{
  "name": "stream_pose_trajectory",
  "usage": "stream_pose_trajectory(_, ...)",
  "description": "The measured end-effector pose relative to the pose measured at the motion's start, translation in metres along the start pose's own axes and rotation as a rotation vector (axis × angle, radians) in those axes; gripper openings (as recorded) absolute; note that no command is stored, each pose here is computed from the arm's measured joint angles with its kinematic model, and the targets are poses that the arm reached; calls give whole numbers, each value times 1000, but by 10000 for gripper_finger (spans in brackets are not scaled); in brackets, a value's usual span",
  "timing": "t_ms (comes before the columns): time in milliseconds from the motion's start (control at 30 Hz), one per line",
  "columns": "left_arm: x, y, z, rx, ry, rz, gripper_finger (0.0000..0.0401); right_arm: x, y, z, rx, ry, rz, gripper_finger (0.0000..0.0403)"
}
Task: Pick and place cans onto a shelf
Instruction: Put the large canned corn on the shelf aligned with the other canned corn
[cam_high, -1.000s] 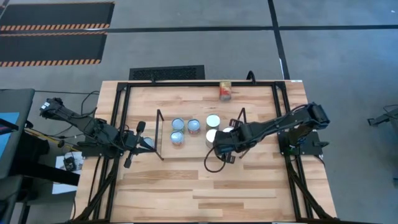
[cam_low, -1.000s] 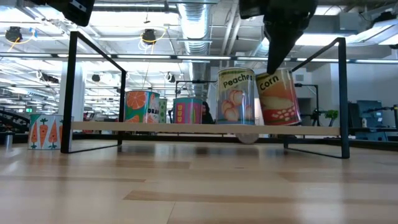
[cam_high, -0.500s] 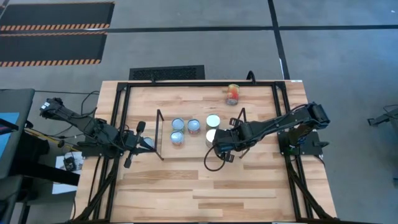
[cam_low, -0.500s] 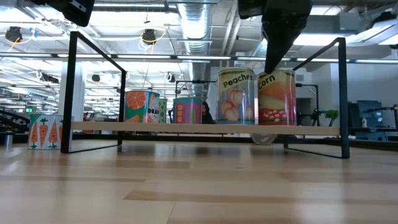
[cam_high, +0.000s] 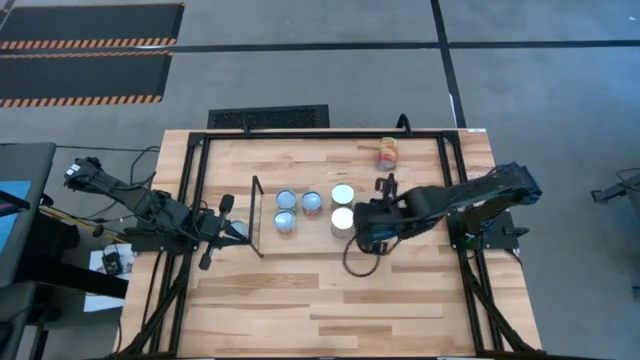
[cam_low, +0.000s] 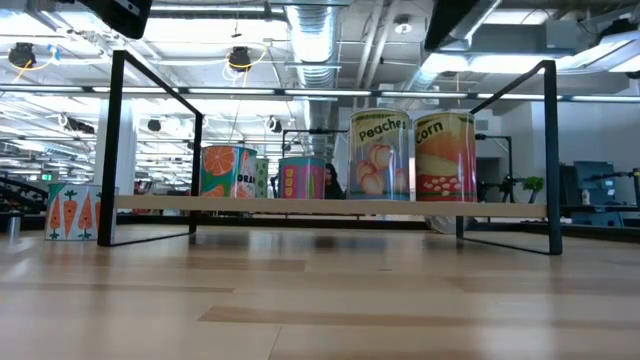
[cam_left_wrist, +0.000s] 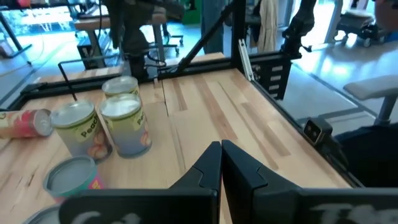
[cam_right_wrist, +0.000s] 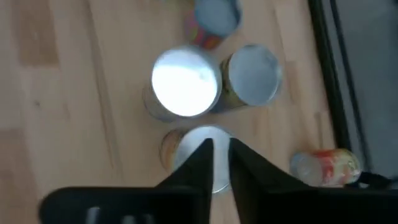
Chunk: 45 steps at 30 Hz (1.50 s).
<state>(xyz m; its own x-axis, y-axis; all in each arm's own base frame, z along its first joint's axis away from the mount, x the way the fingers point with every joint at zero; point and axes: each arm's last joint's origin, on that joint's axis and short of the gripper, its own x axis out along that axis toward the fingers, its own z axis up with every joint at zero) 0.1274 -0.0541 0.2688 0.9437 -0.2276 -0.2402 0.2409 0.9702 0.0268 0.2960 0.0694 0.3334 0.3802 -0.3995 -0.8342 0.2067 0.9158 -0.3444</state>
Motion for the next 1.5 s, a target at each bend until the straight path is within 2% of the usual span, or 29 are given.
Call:
stream_pose_trajectory(100,1,0,3,-4,-49,-1,1,-20,-22,-6,33,-74,-27,20)
stream_pose_trajectory(233,7,-1,-7,5,-109,2,0,-34,-61,-22,122,-155,-71,15)
stream_pose_trajectory(333,11,0,-20,-2,-149,49,0,-24,-91,-42,235,-179,-95,10)
stream_pose_trajectory(467,16,3,-39,-19,-173,170,0,-2,-130,-73,426,-211,-143,9)
stream_pose_trajectory(633,17,5,-52,-43,-196,268,0,21,-172,-105,711,-158,-242,57)
stream_pose_trajectory(833,17,6,-53,-25,-196,310,0,57,-214,-127,977,-4,-271,158)
stream_pose_trajectory(967,17,6,-54,-19,-193,309,0,91,-236,-132,1148,66,-214,240)
stream_pose_trajectory(1067,17,6,-54,-18,-191,309,0,120,-249,-132,1205,91,-140,284)
stream_pose_trajectory(1233,17,6,-54,-16,-190,309,0,161,-263,-128,1258,114,-92,314)
stream_pose_trajectory(1500,18,6,-56,-5,-164,302,0,208,-277,-119,1324,173,-82,317)
